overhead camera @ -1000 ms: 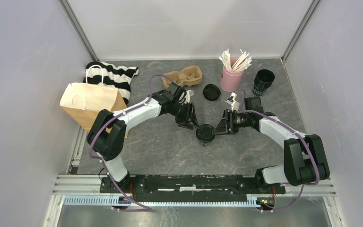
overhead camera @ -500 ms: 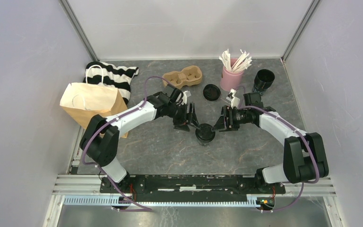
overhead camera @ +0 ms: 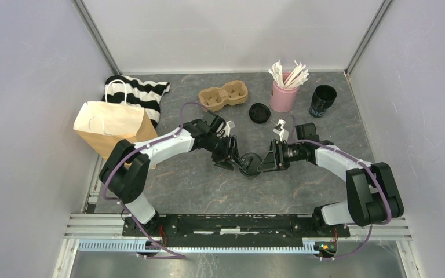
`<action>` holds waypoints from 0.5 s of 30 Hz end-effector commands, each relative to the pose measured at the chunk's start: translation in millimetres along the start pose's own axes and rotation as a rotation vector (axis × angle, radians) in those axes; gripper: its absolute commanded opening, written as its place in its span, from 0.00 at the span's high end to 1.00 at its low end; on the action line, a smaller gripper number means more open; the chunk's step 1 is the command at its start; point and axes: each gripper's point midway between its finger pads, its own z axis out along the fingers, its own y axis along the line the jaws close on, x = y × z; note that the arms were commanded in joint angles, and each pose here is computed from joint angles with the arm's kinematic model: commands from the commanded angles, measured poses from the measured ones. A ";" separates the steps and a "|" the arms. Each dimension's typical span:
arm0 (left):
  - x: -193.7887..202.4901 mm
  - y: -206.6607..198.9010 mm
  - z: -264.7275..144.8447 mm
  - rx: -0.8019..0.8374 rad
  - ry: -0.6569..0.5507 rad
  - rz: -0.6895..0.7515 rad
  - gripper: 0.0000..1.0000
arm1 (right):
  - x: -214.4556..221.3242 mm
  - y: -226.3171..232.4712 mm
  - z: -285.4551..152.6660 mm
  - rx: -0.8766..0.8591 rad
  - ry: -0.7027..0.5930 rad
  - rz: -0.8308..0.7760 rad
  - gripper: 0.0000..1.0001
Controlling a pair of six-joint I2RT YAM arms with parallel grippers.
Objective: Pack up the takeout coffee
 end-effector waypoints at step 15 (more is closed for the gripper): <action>-48.0 -42.0 -20.3 0.061 -0.101 0.119 0.25 | -48.2 17.7 -8.8 -0.020 -0.085 -0.103 0.27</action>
